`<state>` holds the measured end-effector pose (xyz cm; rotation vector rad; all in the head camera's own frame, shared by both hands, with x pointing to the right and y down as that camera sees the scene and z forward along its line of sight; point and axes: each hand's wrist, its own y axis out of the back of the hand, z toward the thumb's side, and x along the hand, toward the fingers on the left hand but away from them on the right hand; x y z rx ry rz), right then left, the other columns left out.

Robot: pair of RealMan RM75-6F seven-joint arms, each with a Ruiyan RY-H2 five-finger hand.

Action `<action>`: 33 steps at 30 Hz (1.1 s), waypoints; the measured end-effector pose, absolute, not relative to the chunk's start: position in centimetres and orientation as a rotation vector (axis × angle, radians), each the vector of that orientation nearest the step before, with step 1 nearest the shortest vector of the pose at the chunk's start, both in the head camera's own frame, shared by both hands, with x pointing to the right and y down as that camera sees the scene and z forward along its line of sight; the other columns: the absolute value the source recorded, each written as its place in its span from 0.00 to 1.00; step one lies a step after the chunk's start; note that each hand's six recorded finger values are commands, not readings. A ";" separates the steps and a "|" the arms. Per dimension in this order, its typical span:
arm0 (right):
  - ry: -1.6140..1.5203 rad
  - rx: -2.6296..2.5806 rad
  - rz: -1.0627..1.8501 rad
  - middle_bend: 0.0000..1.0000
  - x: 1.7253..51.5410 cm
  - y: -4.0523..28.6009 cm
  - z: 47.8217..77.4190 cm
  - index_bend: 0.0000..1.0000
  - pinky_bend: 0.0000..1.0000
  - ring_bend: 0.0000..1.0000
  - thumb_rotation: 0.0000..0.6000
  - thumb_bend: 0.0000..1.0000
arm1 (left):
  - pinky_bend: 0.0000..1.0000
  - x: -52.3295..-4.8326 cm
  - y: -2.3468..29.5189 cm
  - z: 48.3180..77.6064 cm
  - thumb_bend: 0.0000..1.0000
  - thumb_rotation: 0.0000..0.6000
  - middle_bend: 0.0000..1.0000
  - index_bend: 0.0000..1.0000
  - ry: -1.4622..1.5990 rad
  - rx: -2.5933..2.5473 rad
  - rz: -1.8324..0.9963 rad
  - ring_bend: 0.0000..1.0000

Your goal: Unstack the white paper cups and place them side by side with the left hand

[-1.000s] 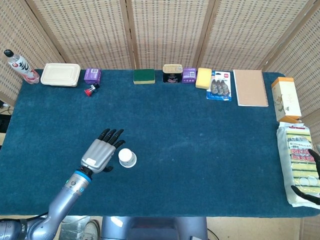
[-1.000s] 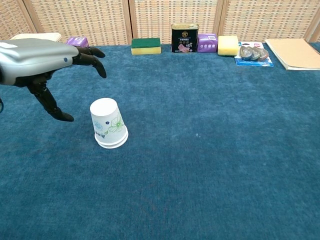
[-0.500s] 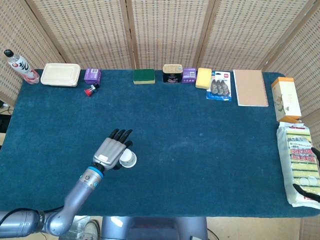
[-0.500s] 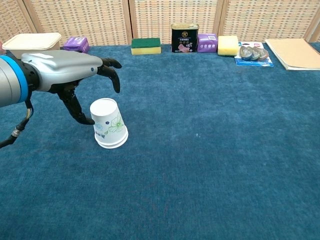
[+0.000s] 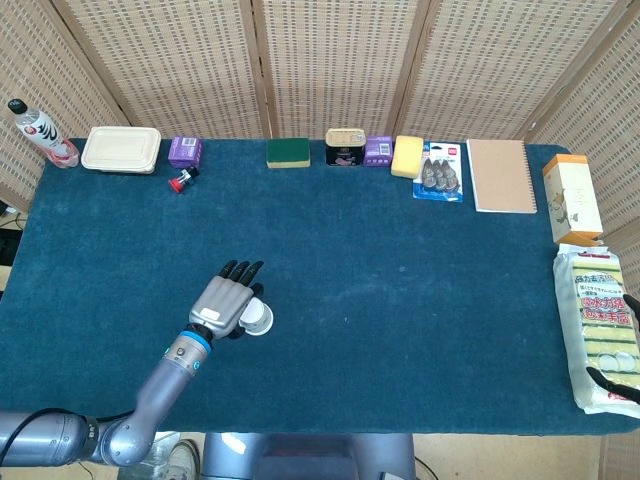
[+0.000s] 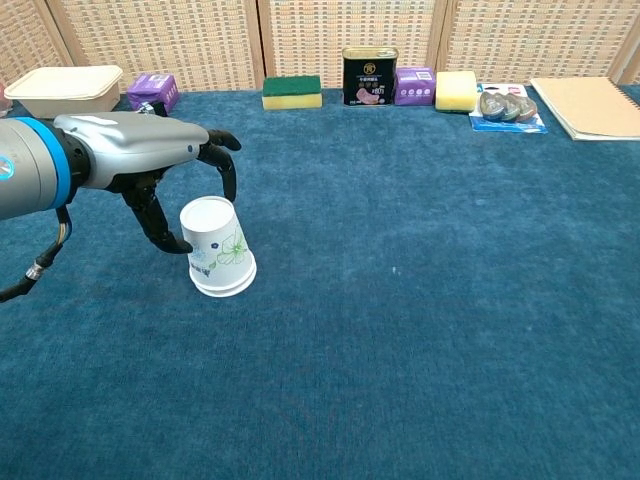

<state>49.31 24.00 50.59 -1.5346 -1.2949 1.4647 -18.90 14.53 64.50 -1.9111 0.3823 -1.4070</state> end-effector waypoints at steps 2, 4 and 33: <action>-1.295 -1.535 1.465 0.00 49.3 24.0 50.6 0.08 0.00 0.00 1.00 0.00 | 0.04 -18.9 14.5 64.4 0.22 1.00 0.00 0.35 0.380 -1.912 -1.409 0.00; -1.295 -1.535 1.465 0.00 49.3 24.0 50.6 0.08 0.00 0.00 1.00 0.00 | 0.04 -18.8 14.5 64.4 0.24 1.00 0.00 0.36 0.381 -1.909 -1.407 0.00; -1.278 -1.542 1.464 0.00 48.9 24.1 50.7 0.08 0.00 0.00 1.00 0.00 | 0.04 -21.4 12.2 55.3 0.25 1.00 0.00 0.38 0.567 -1.904 -1.317 0.00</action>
